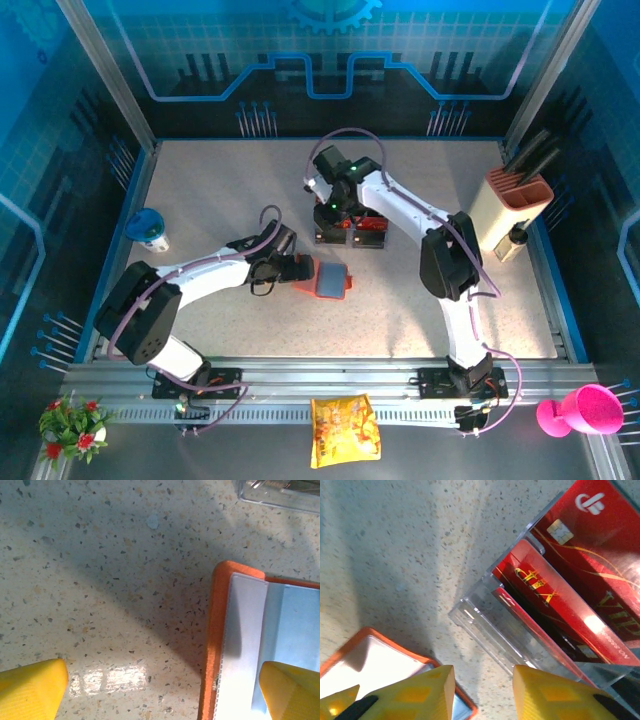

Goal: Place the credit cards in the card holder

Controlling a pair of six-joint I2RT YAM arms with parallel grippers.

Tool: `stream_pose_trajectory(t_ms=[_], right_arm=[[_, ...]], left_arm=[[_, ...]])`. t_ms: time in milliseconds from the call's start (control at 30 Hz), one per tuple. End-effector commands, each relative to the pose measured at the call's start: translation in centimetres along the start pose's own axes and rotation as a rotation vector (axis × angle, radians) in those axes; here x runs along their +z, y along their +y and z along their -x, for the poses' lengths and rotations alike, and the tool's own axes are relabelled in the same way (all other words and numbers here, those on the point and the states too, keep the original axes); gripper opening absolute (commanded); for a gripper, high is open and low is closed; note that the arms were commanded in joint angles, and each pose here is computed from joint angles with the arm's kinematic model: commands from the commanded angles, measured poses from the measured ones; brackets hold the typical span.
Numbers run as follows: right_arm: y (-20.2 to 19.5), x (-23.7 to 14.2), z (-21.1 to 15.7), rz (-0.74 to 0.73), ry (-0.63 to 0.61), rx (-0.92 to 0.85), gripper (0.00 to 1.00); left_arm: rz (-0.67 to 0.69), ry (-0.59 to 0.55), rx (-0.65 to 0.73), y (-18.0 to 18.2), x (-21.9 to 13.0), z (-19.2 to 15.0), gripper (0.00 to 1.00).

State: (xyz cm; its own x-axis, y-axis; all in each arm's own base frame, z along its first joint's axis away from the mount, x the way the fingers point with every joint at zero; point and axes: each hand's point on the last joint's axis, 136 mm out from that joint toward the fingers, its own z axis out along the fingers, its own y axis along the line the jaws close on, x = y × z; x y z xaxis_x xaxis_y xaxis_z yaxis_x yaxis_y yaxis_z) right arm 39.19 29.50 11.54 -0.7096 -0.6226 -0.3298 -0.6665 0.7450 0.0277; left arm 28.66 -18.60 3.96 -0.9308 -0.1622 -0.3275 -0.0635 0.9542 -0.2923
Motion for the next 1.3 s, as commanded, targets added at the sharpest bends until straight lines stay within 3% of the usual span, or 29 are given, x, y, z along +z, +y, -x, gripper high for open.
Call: stream_pose_trajectory(t_ms=[0, 633, 1267], right_arm=[[-0.7, 0.8, -0.8, -0.086, 0.063, -0.096, 0.35], [-0.8, 4.3, -0.5, -0.184, 0.113, -0.194, 0.31], [0.5, 4.6, -2.0, -0.198, 0.141, -0.266, 0.22]], left_arm=[[0.047, 0.036, 0.018, 1.1, 0.6, -1.2, 0.99], [0.047, 0.051, 0.012, 1.2, 0.9, -1.5, 0.99], [0.043, 0.052, 0.003, 1.3, 1.0, -1.8, 0.99]])
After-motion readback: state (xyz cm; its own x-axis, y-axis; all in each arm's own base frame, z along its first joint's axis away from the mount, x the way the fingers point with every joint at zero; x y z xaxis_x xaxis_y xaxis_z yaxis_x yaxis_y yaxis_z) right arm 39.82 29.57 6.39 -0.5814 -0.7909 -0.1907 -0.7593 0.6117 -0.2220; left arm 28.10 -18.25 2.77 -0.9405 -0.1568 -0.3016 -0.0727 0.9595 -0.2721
